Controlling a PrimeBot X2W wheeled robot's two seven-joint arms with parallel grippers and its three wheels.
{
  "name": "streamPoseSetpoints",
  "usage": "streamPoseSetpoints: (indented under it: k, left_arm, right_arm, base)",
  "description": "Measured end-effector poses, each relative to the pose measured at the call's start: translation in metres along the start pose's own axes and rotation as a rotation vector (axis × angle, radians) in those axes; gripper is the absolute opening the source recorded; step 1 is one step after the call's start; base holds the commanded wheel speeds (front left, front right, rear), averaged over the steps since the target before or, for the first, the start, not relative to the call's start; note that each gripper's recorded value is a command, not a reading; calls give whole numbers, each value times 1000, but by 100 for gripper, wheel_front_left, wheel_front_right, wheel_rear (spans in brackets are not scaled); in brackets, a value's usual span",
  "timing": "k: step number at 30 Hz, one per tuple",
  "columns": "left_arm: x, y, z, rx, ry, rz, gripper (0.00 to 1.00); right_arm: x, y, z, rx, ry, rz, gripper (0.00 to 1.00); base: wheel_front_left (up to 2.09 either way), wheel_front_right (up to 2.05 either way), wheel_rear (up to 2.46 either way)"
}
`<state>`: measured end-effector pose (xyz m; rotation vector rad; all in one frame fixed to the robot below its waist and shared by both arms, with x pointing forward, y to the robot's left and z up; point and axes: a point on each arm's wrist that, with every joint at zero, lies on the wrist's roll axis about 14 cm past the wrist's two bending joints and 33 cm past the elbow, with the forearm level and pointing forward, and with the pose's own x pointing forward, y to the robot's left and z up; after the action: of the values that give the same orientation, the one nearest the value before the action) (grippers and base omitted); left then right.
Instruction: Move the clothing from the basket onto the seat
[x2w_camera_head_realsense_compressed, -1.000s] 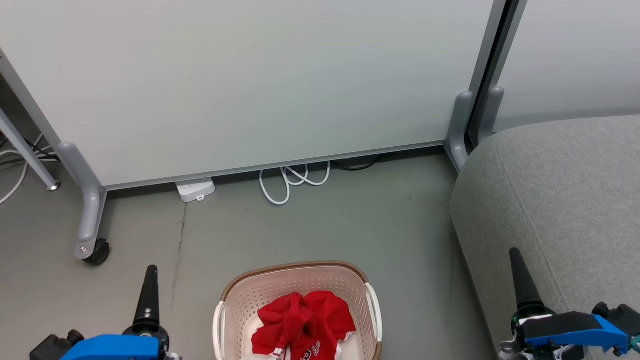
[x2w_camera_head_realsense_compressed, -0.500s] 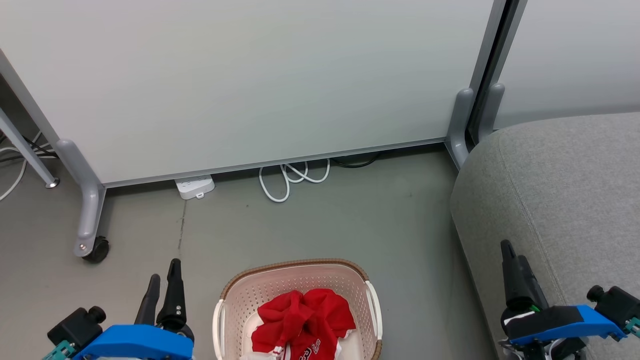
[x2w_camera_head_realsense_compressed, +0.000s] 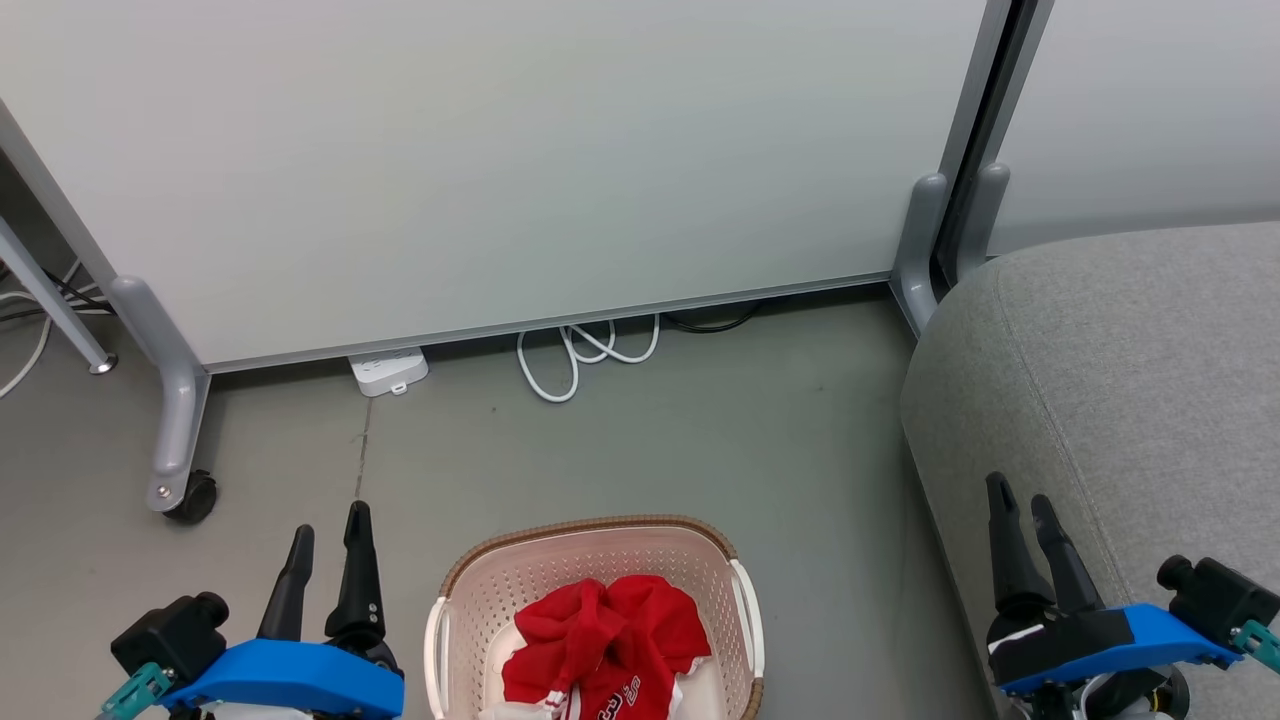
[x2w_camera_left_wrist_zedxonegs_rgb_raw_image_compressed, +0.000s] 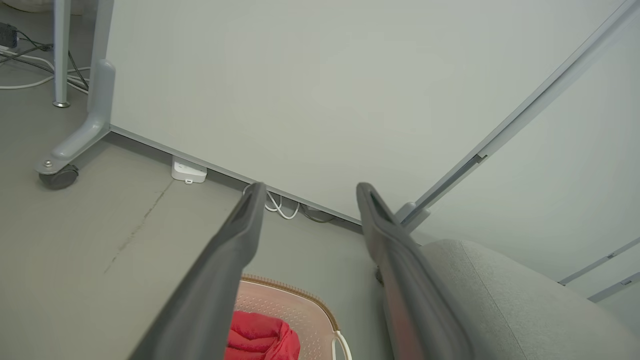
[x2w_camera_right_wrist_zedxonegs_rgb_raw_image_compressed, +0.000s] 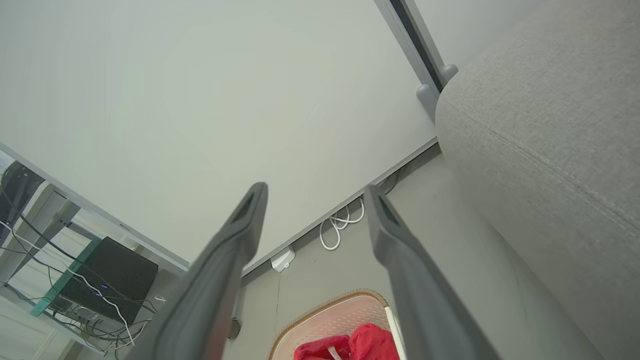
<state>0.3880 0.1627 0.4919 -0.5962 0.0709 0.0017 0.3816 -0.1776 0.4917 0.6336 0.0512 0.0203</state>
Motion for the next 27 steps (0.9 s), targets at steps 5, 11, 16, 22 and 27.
streamPoseSetpoints:
  k: [5, 11, 16, 22, 27]
  left_arm:
    - [0, -1, 2, 53, -15, -6, 100]
    - [1, -1, 5, 97, -34, -7, 100]
    - [0, -1, 6, 139, -45, -8, 100]
    - [1, 0, 6, 182, -53, -7, 100]
    - [1, 1, 7, 218, -64, -8, 100]
  right_arm:
    - [0, 2, 0, -54, 1, 9, 100]
    - [1, 6, -3, -126, 10, 25, 100]
    - [2, 11, -4, -189, 12, 43, 100]
    - [3, 14, -4, -255, 12, 57, 100]
    - [3, 16, -4, -302, 12, 66, 100]
  base:
    - [0, 0, 0]
    - [0, 0, 0]
    - [0, 0, 0]
    - [0, 0, 0]
    - [0, 0, 0]
